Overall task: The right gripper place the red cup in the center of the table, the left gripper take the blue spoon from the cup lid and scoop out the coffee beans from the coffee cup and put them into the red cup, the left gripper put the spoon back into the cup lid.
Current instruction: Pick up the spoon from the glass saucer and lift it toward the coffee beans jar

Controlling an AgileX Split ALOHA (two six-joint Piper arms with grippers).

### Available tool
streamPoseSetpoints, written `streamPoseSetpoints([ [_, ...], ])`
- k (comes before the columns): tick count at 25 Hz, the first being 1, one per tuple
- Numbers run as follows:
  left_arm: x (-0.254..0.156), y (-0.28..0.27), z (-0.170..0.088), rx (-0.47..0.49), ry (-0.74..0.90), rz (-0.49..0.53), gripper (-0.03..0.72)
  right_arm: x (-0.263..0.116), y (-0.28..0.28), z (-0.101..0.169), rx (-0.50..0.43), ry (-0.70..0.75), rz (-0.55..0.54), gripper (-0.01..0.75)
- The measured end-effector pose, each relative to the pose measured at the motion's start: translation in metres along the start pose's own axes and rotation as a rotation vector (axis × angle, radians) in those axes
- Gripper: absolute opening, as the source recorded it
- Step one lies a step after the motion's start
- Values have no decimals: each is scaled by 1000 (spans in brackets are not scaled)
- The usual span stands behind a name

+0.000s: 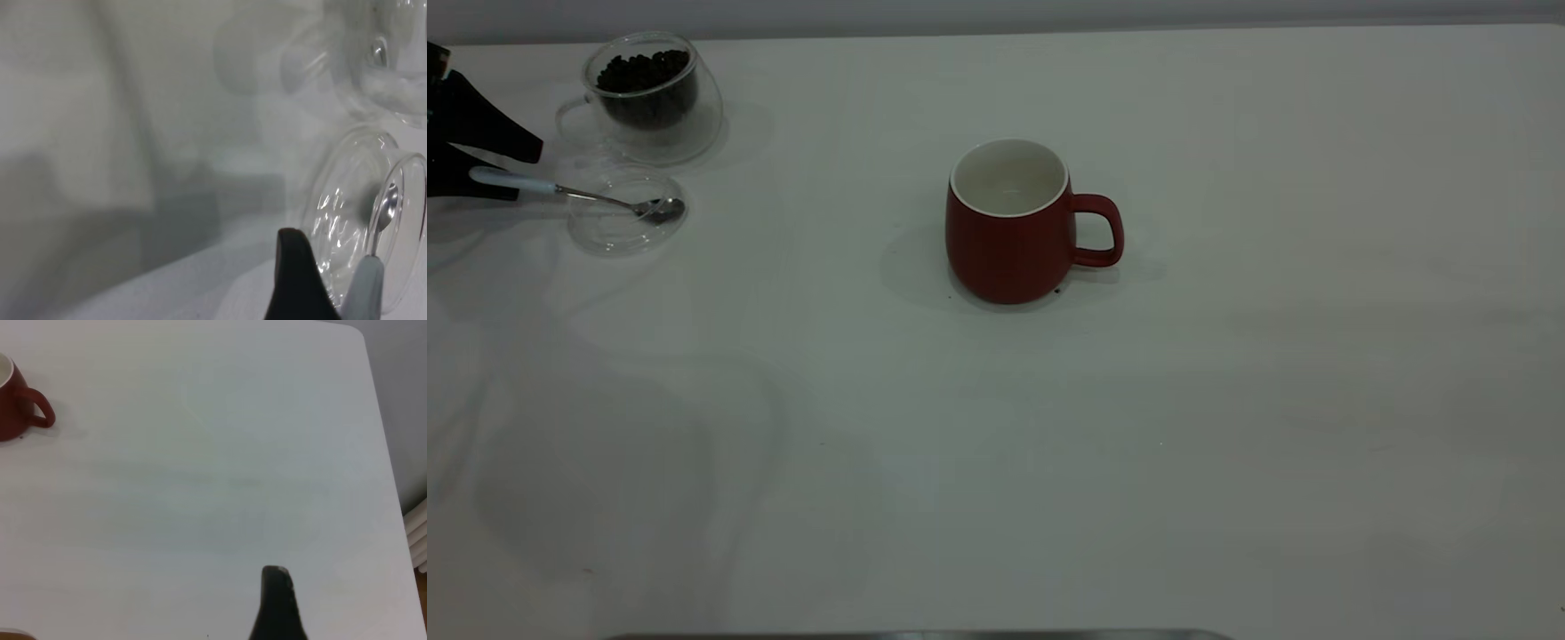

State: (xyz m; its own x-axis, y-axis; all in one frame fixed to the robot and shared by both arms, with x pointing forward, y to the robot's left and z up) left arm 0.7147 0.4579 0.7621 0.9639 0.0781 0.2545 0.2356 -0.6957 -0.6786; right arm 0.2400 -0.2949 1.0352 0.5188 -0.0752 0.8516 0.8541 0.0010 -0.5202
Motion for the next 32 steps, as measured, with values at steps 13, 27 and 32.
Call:
streamPoseSetpoints([
  [13,-2,3,0,24,-12,35,508,0,0,0,0,0,0,590],
  [27,2,17,-12,15,17,61,357,0,0,0,0,0,0,590],
  [32,10,6,-22,27,41,42,282,0,0,0,0,0,0,590],
])
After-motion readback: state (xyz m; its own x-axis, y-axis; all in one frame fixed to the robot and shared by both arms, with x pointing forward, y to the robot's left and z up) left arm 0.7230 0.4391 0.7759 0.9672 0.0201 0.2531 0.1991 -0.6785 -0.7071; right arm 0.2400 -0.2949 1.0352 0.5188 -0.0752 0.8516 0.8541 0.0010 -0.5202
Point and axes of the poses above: a point on each arm's last joint axis where the gripper is mounted, y pointing out along that axis toward the gripper, z along the wrist's bending axis when the last joint is at zero, x = y × z, the point moved 1 cm from there along y, pointing out along that axis toward the gripper, and after that the axes turned 10 degrees about y, right-handed, at the moved point
